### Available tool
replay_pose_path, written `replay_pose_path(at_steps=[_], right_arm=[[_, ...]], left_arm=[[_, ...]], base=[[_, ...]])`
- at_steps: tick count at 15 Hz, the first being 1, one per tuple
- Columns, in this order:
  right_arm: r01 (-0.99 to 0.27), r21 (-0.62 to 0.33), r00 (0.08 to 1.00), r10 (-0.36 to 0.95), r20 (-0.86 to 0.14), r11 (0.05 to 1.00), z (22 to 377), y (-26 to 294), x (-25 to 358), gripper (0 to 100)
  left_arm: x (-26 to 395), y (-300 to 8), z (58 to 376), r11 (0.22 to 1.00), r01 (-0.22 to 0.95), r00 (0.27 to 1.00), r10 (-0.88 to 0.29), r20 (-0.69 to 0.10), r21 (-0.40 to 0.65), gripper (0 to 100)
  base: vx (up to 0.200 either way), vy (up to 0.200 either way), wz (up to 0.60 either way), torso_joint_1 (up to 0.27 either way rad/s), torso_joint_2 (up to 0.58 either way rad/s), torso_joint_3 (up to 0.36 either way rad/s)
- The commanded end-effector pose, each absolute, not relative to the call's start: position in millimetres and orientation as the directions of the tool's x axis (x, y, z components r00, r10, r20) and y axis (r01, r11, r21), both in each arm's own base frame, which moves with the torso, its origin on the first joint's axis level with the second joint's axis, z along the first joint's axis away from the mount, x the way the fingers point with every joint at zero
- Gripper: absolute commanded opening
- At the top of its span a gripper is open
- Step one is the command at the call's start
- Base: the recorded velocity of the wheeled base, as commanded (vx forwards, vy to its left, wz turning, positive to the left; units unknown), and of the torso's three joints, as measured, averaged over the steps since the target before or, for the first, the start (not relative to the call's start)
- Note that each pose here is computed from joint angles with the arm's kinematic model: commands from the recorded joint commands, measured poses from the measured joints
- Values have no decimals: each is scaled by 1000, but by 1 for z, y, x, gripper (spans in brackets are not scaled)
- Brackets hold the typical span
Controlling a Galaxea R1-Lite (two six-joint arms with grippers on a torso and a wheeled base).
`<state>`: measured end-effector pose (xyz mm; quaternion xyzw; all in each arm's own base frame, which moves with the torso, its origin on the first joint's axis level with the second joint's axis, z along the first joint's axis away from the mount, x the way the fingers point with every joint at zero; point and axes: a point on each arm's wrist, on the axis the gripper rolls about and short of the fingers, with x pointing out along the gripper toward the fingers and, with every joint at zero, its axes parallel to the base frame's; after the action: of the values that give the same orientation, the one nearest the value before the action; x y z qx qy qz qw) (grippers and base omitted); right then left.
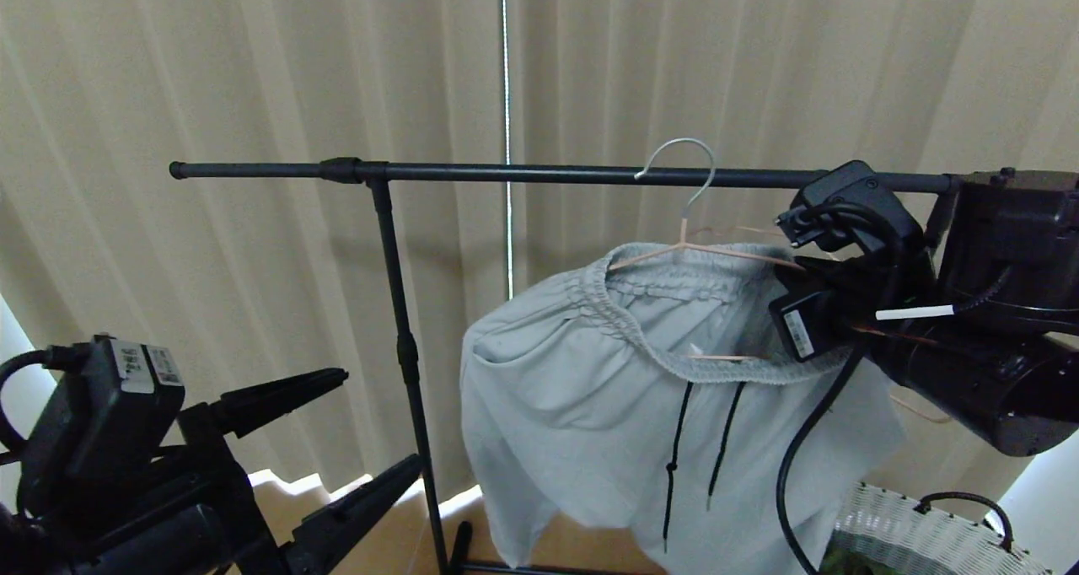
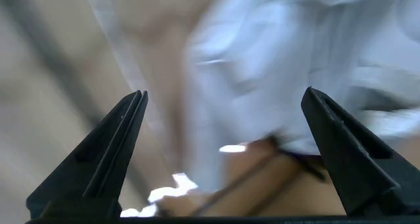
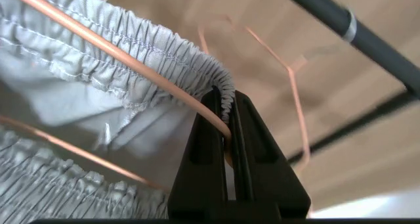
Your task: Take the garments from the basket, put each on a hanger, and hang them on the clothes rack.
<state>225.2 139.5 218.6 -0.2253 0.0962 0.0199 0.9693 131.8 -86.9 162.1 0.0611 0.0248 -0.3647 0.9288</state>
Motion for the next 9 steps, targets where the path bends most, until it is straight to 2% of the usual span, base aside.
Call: replay_pose_path(at_steps=[1,2,4,9], right_arm=[[-104,-434,980,18,-198,895,218,148,226,0],[-134,-410,980,60,-189,902,221,156,218,0],[-173,-390,978,112,-175,904,226,163,206,0],[-219,-376,972,169,-160,901,230,171,193,0]], left_arm=[[135,-95,158,704,706,708,-697,-119,77,100],[146,-103,156,709,704,707,-692,-146,41,100],[158,-111,159,722,692,712,-687,-144,-20,100],[192,-127,150,826,563,817,-559,-139,-10,100]], base=[[0,0,0,0,0,0],[0,0,0,0,0,0],[0,0,0,0,0,0],[0,0,0,0,0,0]])
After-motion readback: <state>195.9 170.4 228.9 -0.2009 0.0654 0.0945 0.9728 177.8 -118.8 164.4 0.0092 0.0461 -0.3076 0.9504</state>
